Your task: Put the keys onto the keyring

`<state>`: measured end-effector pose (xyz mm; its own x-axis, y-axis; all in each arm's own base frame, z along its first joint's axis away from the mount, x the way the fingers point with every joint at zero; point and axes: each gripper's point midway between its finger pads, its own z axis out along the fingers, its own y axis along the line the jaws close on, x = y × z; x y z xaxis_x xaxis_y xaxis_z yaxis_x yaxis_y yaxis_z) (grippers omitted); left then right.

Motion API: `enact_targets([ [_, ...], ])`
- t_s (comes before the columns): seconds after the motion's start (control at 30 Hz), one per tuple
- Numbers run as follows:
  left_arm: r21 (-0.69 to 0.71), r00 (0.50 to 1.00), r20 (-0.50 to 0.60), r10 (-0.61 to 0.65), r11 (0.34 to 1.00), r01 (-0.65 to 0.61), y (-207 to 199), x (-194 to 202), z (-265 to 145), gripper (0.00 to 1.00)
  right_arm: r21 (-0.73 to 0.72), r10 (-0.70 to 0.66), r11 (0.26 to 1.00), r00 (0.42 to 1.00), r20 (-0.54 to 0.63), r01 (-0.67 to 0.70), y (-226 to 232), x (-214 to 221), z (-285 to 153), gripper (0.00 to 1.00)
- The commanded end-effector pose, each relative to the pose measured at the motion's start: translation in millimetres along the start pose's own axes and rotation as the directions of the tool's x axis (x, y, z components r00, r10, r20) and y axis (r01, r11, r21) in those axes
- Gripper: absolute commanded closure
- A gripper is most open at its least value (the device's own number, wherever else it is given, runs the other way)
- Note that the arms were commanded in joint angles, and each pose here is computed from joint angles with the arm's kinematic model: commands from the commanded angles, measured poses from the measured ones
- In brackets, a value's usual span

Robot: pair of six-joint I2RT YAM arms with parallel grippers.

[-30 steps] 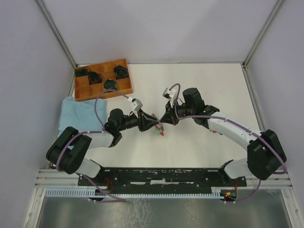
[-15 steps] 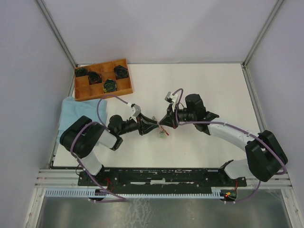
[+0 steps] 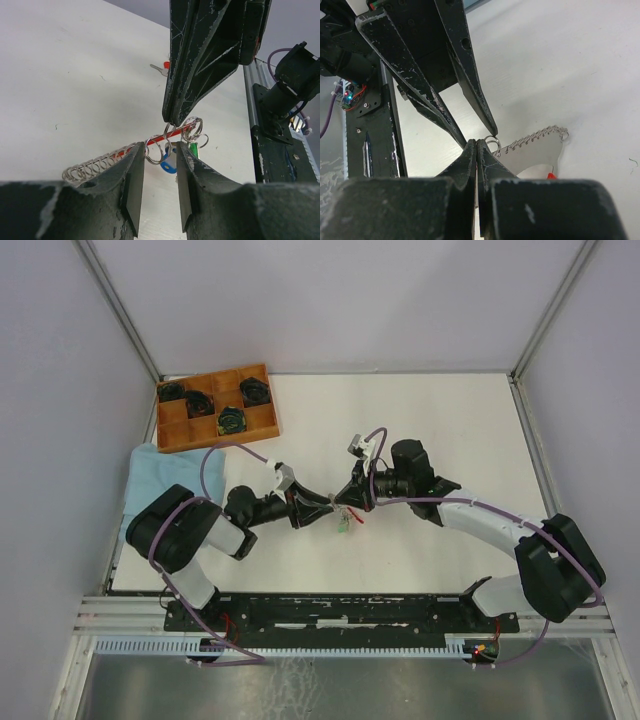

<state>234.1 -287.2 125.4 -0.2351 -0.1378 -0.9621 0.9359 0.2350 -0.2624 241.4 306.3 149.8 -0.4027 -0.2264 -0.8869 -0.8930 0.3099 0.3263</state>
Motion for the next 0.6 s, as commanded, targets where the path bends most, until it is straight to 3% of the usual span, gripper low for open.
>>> enact_targets([
  [0.0, 0.072, 0.991, 0.076, 0.107, 0.991, -0.113, -9.4, -24.0, 7.0, 0.62, -0.044, -0.068, 0.996, 0.993, 0.097, 0.072, 11.7, -29.1, -3.7, 0.99],
  [0.3, 0.118, 0.992, 0.087, 0.087, 0.988, -0.097, -14.9, -27.7, 10.8, 0.69, -0.069, -0.061, 0.995, 0.992, 0.109, 0.069, 14.2, -29.5, -1.2, 0.99],
  [0.57, 0.154, 0.992, 0.108, 0.071, 0.984, -0.087, -19.3, -32.2, 14.2, 0.83, -0.087, -0.054, 0.994, 0.993, 0.109, 0.064, 16.5, -28.0, -0.4, 0.99],
])
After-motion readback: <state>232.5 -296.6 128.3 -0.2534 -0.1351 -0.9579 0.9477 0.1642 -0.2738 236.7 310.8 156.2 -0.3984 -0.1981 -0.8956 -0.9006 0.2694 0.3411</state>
